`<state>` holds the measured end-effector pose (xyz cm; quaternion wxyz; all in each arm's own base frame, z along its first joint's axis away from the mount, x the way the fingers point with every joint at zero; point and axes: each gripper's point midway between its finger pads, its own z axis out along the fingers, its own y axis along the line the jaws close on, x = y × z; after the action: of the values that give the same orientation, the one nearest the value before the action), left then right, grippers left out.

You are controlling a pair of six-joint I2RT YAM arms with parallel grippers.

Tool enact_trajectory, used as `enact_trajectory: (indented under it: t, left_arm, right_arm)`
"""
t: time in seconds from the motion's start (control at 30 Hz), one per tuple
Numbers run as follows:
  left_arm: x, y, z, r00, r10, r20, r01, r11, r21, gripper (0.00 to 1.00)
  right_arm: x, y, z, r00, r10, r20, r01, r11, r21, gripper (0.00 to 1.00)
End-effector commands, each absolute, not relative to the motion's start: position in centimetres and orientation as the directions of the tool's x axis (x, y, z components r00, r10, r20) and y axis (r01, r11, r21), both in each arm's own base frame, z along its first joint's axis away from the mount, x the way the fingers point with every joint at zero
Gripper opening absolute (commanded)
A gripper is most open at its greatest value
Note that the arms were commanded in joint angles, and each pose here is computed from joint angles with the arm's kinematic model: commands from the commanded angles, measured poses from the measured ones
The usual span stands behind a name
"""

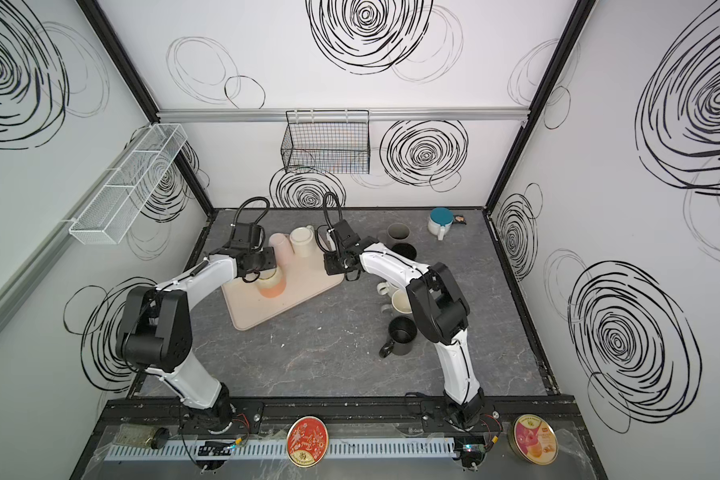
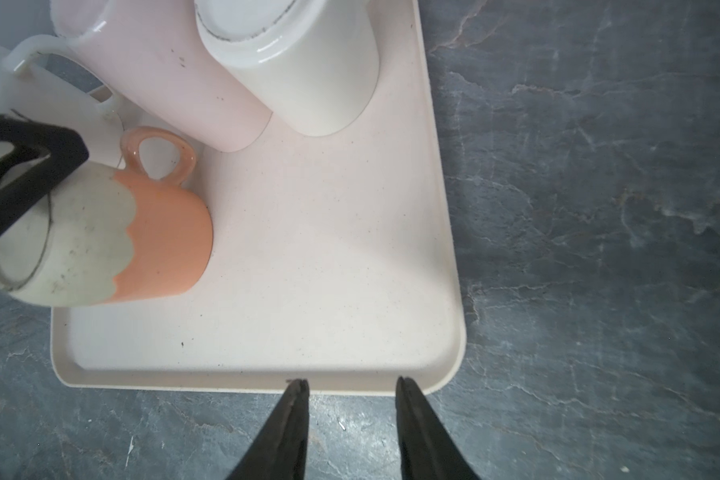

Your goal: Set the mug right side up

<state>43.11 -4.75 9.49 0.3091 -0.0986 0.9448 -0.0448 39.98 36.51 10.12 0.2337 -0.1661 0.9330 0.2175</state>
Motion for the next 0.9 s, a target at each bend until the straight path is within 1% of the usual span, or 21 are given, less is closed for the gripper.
enact_trajectory:
  t: [0.0, 0.1, 0.17, 0.23, 0.4, 0.53, 0.6, 0.7, 0.8, 0.87]
  left_arm:
    - [40.9, -9.1, 8.8, -0.841, -0.091, -0.534, 0.016, 0.981, -0.194, 0.57]
    - [39.9, -12.4, 9.8, -0.834, 0.066, -0.548, 0.184, 0.969, -0.164, 0.56]
    - [39.6, -13.2, 10.9, -0.815, 0.131, -0.565, 0.231, 0.967, -0.108, 0.58]
    - [39.5, -13.3, 12.5, -0.787, 0.155, -0.597, 0.237, 0.970, -0.061, 0.59]
    - [38.7, -11.9, 15.9, -0.731, 0.068, -0.679, 0.157, 0.985, -0.070, 0.62]
    - [37.0, -10.7, 16.2, -0.722, -0.009, -0.691, 0.091, 0.990, -0.108, 0.62]
    - [35.9, -10.6, 15.9, -0.730, -0.038, -0.683, 0.077, 0.988, -0.137, 0.61]
    - [34.2, -11.4, 14.6, -0.740, -0.103, -0.664, 0.066, 0.973, -0.223, 0.58]
    - [33.0, -12.3, 12.9, -0.750, -0.151, -0.644, 0.063, 0.953, -0.297, 0.57]
    - [32.5, -12.8, 11.8, -0.763, -0.154, -0.628, 0.072, 0.945, -0.319, 0.57]
  right_arm:
    - [40.6, 36.5, 12.8, -0.809, -0.183, -0.559, -0.431, 0.831, 0.352, 0.39]
    - [40.9, 36.9, 12.9, -0.808, -0.176, -0.563, -0.437, 0.820, 0.370, 0.39]
    - [41.1, 37.6, 13.0, -0.803, -0.175, -0.569, -0.450, 0.804, 0.387, 0.39]
    - [41.3, 38.6, 13.1, -0.795, -0.181, -0.579, -0.473, 0.782, 0.406, 0.39]
    - [42.4, 41.8, 13.5, -0.750, -0.215, -0.626, -0.560, 0.710, 0.428, 0.39]
    - [43.2, 44.8, 14.1, -0.698, -0.249, -0.672, -0.637, 0.644, 0.424, 0.38]
    - [43.2, 46.4, 14.4, -0.664, -0.269, -0.697, -0.680, 0.605, 0.414, 0.38]
    - [42.6, 48.7, 14.1, -0.619, -0.293, -0.729, -0.731, 0.553, 0.399, 0.38]
    - [42.7, 49.5, 13.1, -0.624, -0.298, -0.722, -0.734, 0.540, 0.411, 0.38]
    - [42.8, 49.8, 12.1, -0.636, -0.308, -0.707, -0.729, 0.541, 0.420, 0.38]
